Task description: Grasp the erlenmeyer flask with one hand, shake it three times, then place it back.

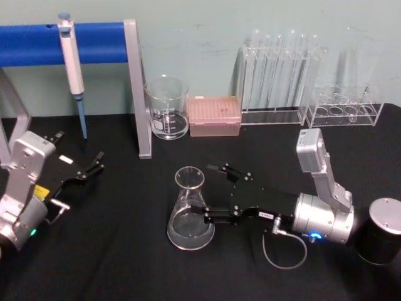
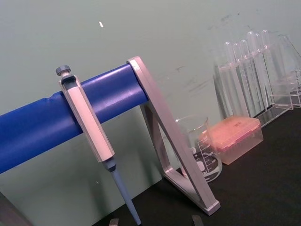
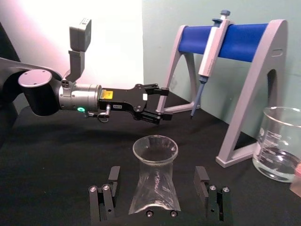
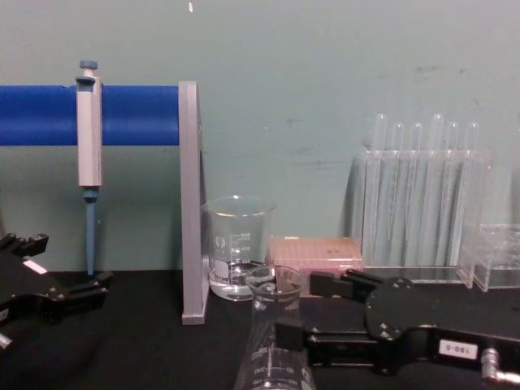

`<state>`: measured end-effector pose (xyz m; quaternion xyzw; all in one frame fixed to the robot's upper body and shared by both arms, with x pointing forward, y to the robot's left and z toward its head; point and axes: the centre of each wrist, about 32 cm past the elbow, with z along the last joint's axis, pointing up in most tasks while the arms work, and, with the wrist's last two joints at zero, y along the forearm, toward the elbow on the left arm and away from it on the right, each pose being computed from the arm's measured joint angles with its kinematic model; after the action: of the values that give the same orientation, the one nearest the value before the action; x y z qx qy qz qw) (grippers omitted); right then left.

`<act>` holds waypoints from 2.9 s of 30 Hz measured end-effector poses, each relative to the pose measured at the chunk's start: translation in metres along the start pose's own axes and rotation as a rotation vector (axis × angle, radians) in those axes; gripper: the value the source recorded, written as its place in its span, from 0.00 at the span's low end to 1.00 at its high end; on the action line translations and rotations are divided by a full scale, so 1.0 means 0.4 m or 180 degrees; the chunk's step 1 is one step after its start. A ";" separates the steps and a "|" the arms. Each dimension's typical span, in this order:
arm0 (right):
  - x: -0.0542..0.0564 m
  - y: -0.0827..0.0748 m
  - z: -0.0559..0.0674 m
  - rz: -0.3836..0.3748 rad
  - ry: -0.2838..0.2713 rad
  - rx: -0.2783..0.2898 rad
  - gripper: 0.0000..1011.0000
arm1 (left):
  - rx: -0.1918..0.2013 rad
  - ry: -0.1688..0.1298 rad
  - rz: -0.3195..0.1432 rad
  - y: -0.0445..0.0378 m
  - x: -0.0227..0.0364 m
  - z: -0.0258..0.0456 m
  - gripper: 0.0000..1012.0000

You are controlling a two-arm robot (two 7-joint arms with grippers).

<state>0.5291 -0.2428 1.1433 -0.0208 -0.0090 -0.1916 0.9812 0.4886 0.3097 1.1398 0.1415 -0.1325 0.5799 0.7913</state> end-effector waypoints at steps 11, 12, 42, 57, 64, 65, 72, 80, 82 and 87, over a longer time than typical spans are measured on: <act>0.016 0.035 0.002 0.0125 -0.0009 0.0008 0.99 | 0.0000 0.0000 0.0000 0.000 0.000 0.000 0.99; 0.017 0.039 0.003 0.0135 -0.0013 0.0011 0.99 | 0.0000 0.0000 0.0000 0.000 0.000 0.000 0.99; 0.046 0.077 -0.001 0.0228 -0.0021 -0.0059 0.99 | 0.0000 0.0000 0.0000 0.000 0.000 0.000 0.99; 0.046 0.078 -0.001 0.0227 -0.0036 -0.0060 0.99 | 0.0000 0.0000 0.0000 0.000 0.000 0.000 0.99; 0.046 0.077 -0.001 0.0225 -0.0034 -0.0060 0.99 | 0.0000 0.0000 0.0000 0.000 0.000 0.000 0.99; 0.046 0.077 -0.001 0.0224 -0.0034 -0.0060 0.99 | 0.0000 0.0000 0.0000 0.000 0.000 0.000 0.99; 0.046 0.076 -0.001 0.0222 -0.0032 -0.0059 0.94 | 0.0000 0.0000 0.0000 0.000 0.000 0.000 0.99; 0.046 0.076 -0.001 0.0222 -0.0030 -0.0058 0.74 | 0.0000 0.0000 0.0000 0.000 0.000 0.000 0.99; 0.046 0.076 -0.001 0.0222 -0.0029 -0.0058 0.66 | 0.0000 0.0000 0.0000 0.000 0.000 0.000 0.99; 0.046 0.076 -0.001 0.0222 -0.0029 -0.0058 0.53 | 0.0000 0.0000 0.0000 0.000 0.000 0.000 0.99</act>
<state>0.5577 -0.2214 1.1424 -0.0309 -0.0110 -0.1572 0.9870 0.4886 0.3097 1.1398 0.1415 -0.1324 0.5799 0.7913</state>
